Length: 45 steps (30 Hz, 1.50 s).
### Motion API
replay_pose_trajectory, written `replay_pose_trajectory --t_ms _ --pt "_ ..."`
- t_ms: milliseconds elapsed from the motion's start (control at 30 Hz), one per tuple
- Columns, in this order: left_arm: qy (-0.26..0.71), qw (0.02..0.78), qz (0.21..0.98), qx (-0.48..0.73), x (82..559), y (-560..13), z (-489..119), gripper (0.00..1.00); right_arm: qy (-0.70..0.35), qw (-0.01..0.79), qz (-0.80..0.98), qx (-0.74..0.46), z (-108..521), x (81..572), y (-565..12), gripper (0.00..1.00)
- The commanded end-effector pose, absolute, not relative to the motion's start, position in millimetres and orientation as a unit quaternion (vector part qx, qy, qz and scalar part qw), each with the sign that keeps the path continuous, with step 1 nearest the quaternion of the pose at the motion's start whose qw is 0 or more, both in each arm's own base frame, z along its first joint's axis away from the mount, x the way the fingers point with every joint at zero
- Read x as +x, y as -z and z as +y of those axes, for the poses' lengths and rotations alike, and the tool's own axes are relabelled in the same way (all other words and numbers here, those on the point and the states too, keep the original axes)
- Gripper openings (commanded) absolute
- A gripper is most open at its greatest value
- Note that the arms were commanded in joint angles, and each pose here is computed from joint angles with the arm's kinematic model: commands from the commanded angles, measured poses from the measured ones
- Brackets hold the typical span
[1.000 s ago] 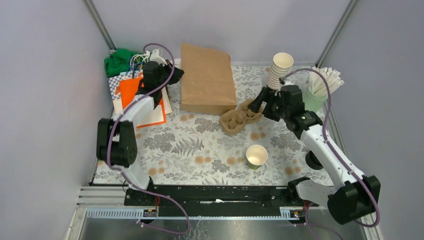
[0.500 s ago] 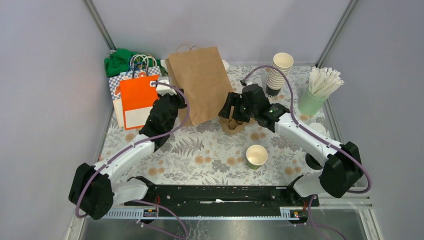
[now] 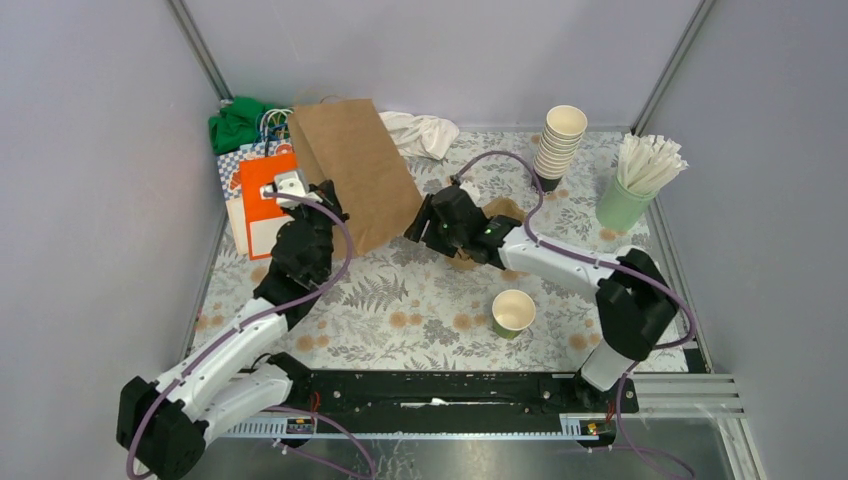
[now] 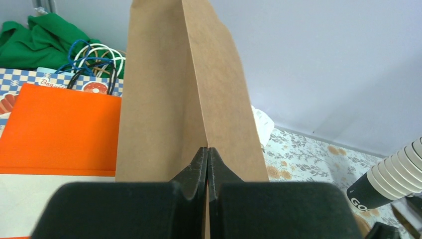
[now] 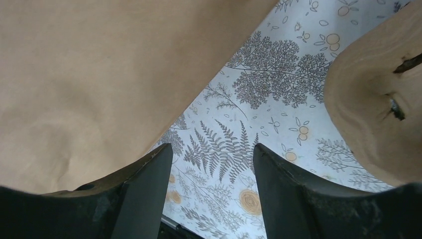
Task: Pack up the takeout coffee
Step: Place the takeout bag at the center of the board.
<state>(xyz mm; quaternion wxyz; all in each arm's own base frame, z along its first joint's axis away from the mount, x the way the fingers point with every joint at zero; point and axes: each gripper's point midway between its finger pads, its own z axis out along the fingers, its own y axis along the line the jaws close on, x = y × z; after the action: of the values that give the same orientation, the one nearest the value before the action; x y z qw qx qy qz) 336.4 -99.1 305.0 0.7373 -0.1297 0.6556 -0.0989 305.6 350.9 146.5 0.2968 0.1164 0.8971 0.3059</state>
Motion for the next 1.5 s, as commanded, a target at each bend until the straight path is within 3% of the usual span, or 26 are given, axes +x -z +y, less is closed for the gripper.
replay_pose_trajectory --t_ms 0,200,267,300,833,1200,1333,1467 --pt "0.101 0.75 0.637 -0.147 325 -313 -88 0.0 -0.343 0.316 0.863 0.196 372 325 -162 0.68" --pt "0.125 0.742 0.642 -0.146 318 -300 -92 0.0 -0.366 0.31 0.851 0.213 390 336 -152 0.56" --pt "0.134 0.739 0.645 -0.139 317 -294 -96 0.0 -0.361 0.316 0.85 0.218 387 338 -149 0.42" --pt "0.134 0.736 0.648 -0.14 317 -290 -97 0.0 -0.358 0.321 0.849 0.22 385 339 -149 0.41" --pt "0.216 0.692 0.685 -0.075 294 -247 -133 0.0 -0.338 0.295 0.867 0.217 388 335 -97 0.4" --pt "0.213 0.639 0.735 -0.081 281 -184 -135 0.0 -0.323 0.278 0.887 0.179 404 339 -65 0.4" --pt "0.2 0.609 0.761 -0.095 279 -154 -133 0.04 -0.319 0.292 0.883 0.18 393 336 -73 0.43" --pt "0.192 0.573 0.792 -0.086 275 -128 -137 0.16 -0.317 0.313 0.878 0.177 371 325 -83 0.53"
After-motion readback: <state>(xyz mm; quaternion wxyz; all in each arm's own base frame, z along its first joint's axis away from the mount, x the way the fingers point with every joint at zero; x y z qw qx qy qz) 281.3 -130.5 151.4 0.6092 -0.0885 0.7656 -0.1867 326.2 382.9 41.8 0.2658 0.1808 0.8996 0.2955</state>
